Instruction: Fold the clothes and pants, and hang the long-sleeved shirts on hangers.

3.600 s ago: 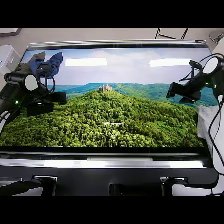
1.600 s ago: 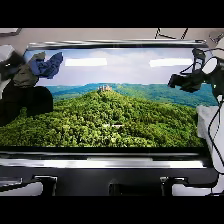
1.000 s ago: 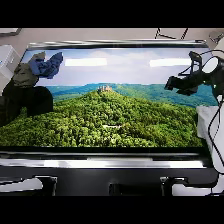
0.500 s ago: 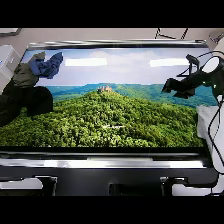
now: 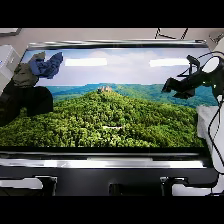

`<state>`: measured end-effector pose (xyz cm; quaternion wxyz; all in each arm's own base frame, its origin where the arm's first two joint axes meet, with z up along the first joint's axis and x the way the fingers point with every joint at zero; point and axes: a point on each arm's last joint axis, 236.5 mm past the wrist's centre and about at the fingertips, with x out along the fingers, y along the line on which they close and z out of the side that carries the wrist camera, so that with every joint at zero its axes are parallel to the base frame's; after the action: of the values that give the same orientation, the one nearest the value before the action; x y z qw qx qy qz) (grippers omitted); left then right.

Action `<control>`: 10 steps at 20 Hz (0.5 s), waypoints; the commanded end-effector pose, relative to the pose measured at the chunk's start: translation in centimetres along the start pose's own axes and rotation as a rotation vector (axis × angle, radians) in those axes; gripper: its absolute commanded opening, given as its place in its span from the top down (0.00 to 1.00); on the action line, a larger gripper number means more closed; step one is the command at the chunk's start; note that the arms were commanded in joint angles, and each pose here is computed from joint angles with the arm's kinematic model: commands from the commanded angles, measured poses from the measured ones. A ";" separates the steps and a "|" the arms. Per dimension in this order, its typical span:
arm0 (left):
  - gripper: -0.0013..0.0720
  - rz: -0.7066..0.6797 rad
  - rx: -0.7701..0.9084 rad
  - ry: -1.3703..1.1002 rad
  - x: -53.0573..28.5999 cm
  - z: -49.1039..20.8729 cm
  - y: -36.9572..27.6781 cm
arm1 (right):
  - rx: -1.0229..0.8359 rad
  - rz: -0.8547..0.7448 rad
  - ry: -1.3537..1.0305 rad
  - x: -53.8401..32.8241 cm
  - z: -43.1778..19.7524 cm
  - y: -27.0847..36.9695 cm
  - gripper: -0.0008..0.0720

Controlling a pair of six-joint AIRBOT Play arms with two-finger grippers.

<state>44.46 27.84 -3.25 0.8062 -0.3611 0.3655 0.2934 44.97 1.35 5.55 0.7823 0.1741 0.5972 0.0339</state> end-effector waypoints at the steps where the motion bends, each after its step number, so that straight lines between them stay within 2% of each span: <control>1: 0.01 -0.019 -0.059 0.168 -0.3 -3.5 0.1 | 0.006 0.002 0.002 0.0 0.0 0.1 0.06; 10: 0.01 -0.139 -0.170 0.289 1.7 -6.5 -2.4 | -0.006 0.002 -0.001 0.0 0.0 0.1 0.06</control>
<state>43.82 22.74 -5.99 0.7411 -0.4657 0.4275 0.2262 45.02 1.39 5.57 0.7829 0.1747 0.5962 0.0345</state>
